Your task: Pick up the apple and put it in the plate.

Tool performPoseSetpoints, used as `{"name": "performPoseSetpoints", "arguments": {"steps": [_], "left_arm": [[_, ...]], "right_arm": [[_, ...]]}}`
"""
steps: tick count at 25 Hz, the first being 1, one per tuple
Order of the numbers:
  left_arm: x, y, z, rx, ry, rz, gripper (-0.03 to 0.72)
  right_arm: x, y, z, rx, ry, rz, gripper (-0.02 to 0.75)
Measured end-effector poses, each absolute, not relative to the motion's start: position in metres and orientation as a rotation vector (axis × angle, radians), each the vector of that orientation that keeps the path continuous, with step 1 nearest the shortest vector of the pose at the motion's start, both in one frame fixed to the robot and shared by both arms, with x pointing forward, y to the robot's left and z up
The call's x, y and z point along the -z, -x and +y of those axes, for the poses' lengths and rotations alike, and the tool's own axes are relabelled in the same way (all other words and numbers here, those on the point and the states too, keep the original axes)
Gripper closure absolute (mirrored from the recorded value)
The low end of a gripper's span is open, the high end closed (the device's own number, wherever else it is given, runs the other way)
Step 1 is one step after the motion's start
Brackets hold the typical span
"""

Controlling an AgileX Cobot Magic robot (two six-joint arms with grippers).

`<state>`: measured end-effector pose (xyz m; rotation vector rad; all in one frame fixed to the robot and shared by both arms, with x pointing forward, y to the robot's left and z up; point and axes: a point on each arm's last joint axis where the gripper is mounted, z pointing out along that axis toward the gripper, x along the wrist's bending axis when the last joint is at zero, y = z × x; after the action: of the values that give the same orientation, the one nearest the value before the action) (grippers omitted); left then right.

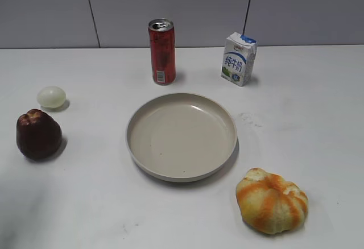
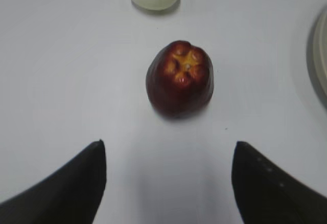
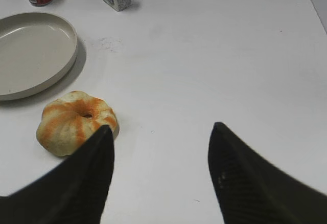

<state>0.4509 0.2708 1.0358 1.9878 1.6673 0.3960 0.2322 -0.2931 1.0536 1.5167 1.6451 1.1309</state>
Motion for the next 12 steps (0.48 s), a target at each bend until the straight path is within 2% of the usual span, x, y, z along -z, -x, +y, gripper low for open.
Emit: {"name": "performPoseSetpoints", "arguments": {"steps": [5,9,12], "left_arm": [[-1.036,-0.492,0.248,-0.331,-2.101,1.593,0.105],[-1.02,-0.516,0.222,-0.266,-2.274,1.514,0.088],[-1.008,-0.532,0.213,-0.223,-2.346,1.508,0.07]], "right_arm": [[-1.054,-0.232,-0.293,-1.136,-1.518,1.646,0.293],[-1.054,-0.232,-0.293,-1.137,-1.519,1.646,0.293],[-1.054,-0.232,-0.293,-1.137,-1.519,1.646,0.293]]}}
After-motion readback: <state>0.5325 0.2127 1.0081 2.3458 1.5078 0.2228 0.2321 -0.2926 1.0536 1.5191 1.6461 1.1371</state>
